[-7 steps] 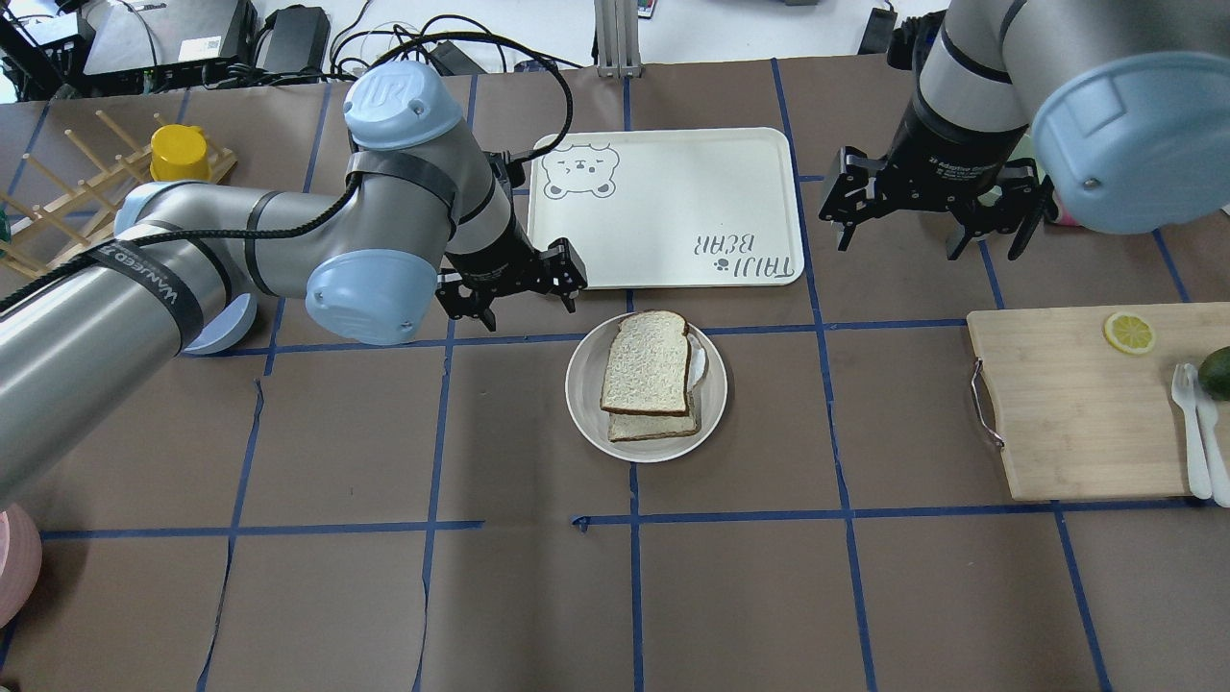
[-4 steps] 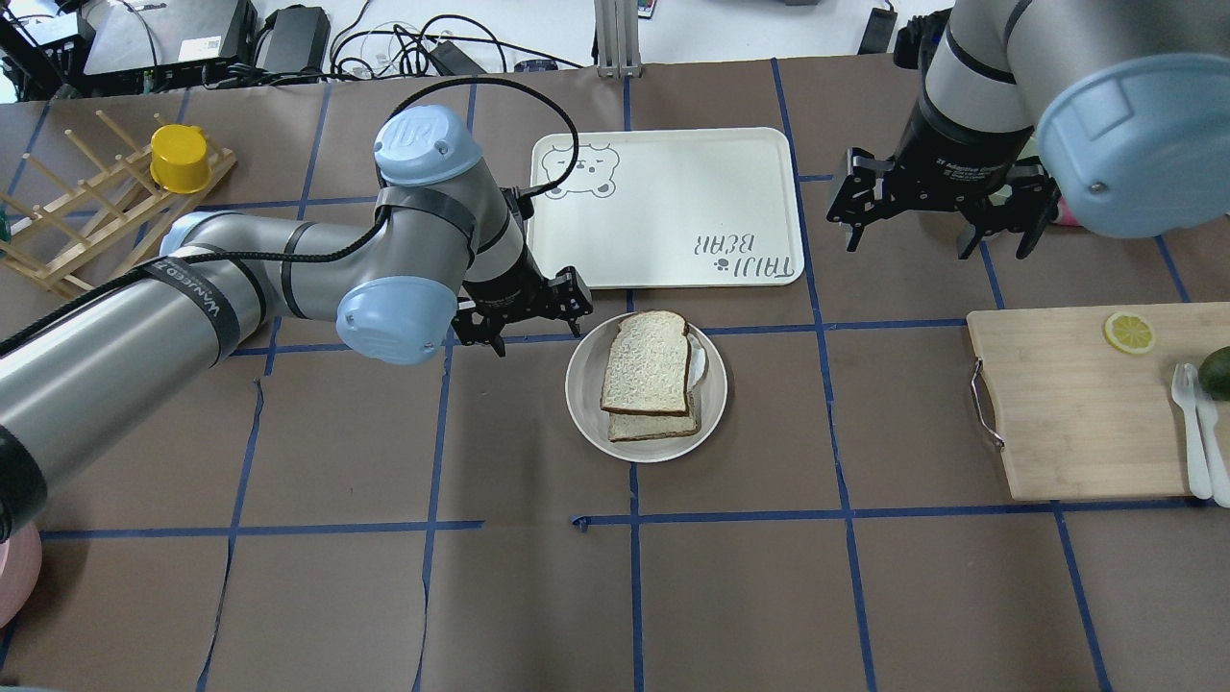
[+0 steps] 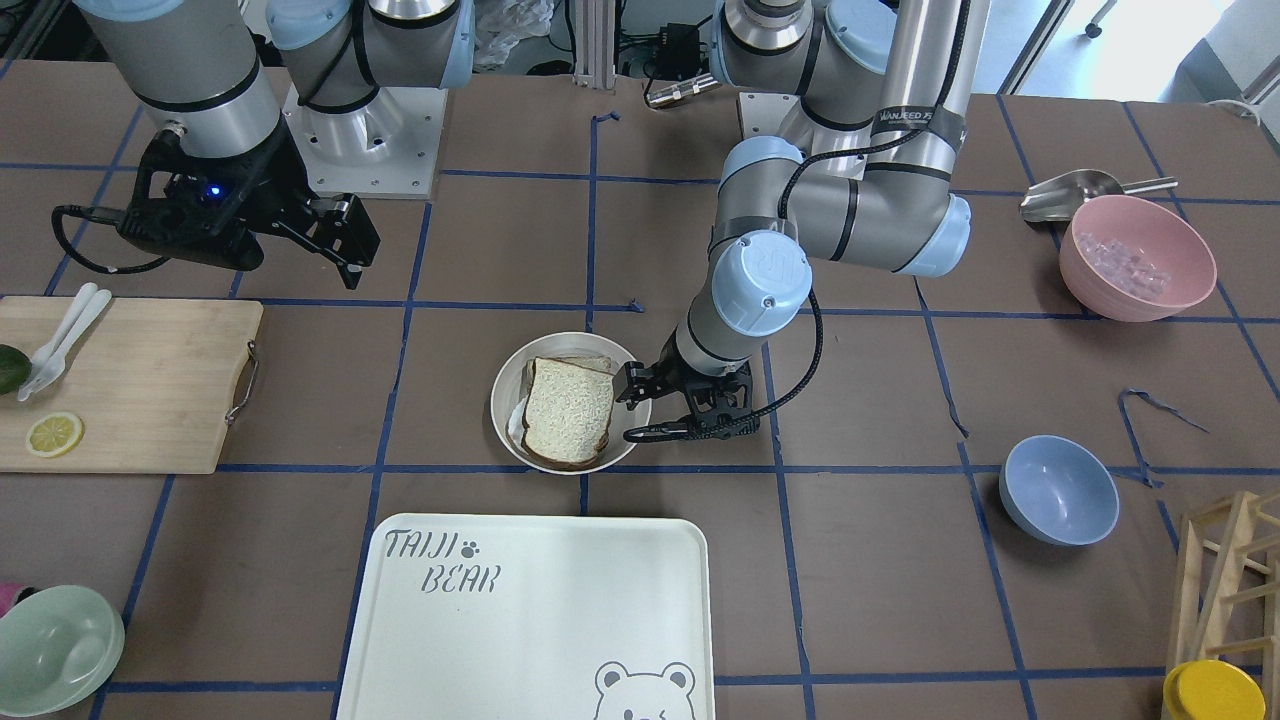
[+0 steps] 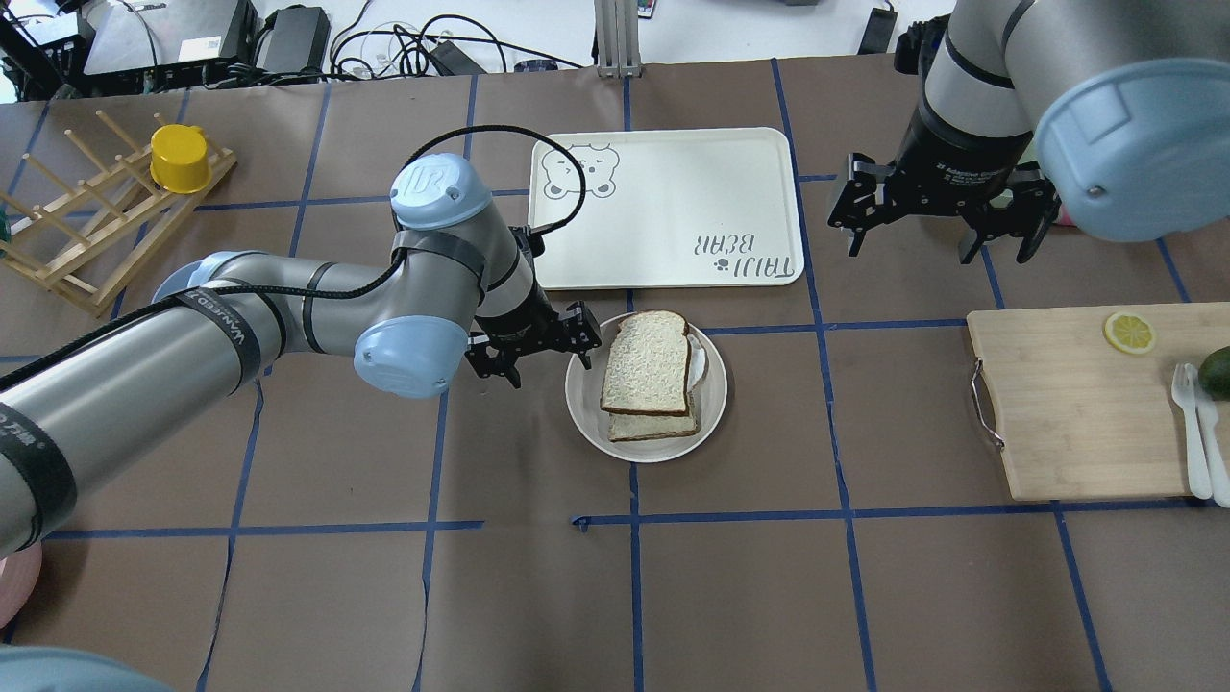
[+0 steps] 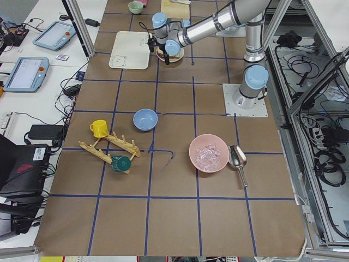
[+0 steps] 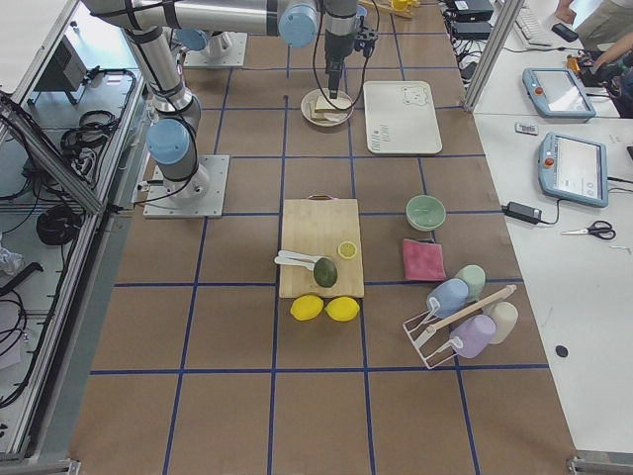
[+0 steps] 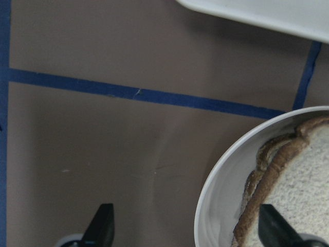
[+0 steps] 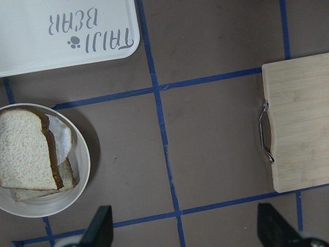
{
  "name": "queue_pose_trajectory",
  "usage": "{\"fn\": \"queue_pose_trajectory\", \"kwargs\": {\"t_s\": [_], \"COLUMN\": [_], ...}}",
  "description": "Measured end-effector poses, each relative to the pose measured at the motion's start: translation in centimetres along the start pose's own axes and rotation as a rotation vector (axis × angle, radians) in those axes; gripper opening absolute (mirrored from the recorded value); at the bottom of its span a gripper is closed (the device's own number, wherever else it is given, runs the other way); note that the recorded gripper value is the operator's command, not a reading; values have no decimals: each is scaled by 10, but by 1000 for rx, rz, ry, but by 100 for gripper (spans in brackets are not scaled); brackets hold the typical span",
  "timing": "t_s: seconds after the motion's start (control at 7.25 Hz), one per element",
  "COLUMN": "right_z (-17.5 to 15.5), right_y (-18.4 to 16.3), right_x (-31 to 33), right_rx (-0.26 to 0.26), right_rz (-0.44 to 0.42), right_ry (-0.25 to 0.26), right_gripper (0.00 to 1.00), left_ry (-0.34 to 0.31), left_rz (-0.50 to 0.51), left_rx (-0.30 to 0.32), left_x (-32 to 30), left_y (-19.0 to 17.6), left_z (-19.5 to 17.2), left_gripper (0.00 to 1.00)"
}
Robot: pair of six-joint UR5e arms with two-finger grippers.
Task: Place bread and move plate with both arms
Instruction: 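Lower the left gripper and grip the white plate's rim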
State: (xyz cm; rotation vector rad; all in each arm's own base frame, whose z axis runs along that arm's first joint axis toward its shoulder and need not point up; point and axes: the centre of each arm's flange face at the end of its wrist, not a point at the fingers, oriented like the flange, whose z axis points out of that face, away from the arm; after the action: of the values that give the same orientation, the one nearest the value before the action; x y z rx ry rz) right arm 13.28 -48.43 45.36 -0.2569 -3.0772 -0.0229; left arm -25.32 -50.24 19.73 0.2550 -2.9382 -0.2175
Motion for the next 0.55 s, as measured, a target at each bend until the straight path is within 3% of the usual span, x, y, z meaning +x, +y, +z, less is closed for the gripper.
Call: {"fn": "queue_pose_trajectory", "kwargs": {"t_s": [0.14,0.55], "right_z": [0,1], "right_y": [0,0], "right_x": [0,0], "right_rx": [-3,-5], "right_rz": [0,2], "right_ry": [1,3], "right_gripper": [100,100], "left_ry": [12,20], "left_rz": [1,2], "left_rx": [-6,-15], "left_x": [0,0], "left_y": [1,3], "left_z": [7,13], "left_gripper": [67,20]}}
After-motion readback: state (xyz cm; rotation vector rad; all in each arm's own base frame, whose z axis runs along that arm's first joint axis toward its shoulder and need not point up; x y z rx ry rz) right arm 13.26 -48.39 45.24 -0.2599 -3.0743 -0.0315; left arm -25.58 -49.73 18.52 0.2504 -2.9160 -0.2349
